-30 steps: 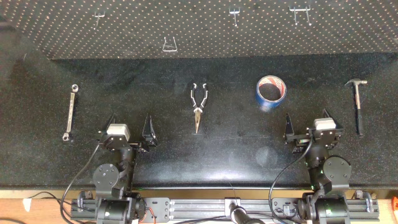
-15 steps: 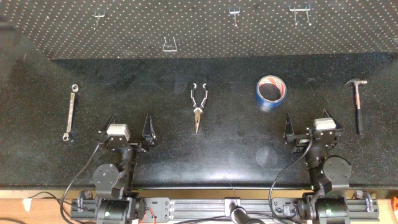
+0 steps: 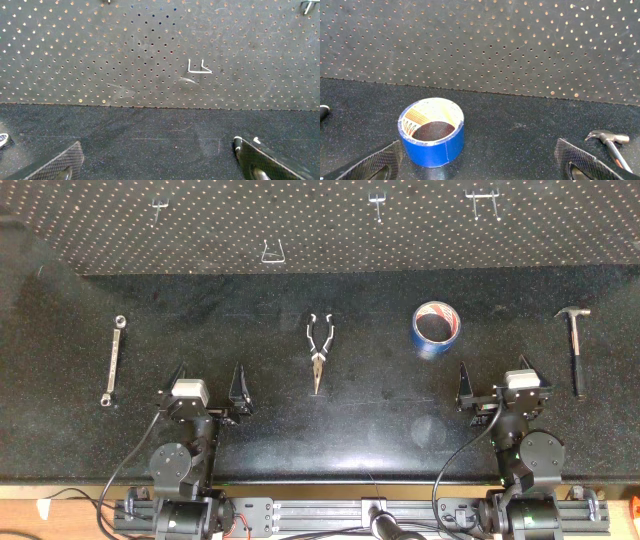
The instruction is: Place Tools Onto Pegboard
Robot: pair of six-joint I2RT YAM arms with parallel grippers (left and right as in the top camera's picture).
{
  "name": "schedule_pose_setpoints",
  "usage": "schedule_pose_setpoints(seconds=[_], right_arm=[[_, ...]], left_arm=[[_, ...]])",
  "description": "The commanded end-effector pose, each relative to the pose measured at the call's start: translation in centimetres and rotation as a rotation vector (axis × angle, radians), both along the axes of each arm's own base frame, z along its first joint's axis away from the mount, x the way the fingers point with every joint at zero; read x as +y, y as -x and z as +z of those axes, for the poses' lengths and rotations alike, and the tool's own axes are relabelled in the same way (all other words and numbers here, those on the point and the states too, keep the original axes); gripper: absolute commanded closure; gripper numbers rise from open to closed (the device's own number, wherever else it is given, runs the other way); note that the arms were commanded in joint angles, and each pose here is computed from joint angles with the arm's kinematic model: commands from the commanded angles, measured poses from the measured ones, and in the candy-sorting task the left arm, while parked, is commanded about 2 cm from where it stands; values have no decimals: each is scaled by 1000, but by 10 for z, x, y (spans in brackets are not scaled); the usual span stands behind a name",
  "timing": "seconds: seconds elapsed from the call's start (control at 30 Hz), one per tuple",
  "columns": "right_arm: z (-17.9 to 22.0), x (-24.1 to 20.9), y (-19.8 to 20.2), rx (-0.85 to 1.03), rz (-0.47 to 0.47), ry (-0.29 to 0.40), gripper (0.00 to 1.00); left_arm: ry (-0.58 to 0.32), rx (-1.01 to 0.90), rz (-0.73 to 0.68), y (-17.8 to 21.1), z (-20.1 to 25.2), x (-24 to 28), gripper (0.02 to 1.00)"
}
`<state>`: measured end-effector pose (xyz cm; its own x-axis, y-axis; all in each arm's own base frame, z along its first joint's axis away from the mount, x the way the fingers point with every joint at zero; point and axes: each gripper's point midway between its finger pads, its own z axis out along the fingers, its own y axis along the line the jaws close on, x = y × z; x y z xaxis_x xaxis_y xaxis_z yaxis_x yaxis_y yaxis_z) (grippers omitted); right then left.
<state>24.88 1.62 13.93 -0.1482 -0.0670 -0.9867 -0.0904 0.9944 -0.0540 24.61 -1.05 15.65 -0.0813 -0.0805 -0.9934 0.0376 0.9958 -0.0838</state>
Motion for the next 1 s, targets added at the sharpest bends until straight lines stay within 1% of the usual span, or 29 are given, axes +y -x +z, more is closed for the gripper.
schedule_pose_setpoints(seconds=[0.03, 1.0], right_arm=[[-4, -1, 0, 9, -8, 13, 5], [-4, -1, 0, 9, -8, 13, 5]], left_arm=[[13, 3, -2, 0, -1, 0, 23], [13, -1, -7, 0, 1, -2, 23]])
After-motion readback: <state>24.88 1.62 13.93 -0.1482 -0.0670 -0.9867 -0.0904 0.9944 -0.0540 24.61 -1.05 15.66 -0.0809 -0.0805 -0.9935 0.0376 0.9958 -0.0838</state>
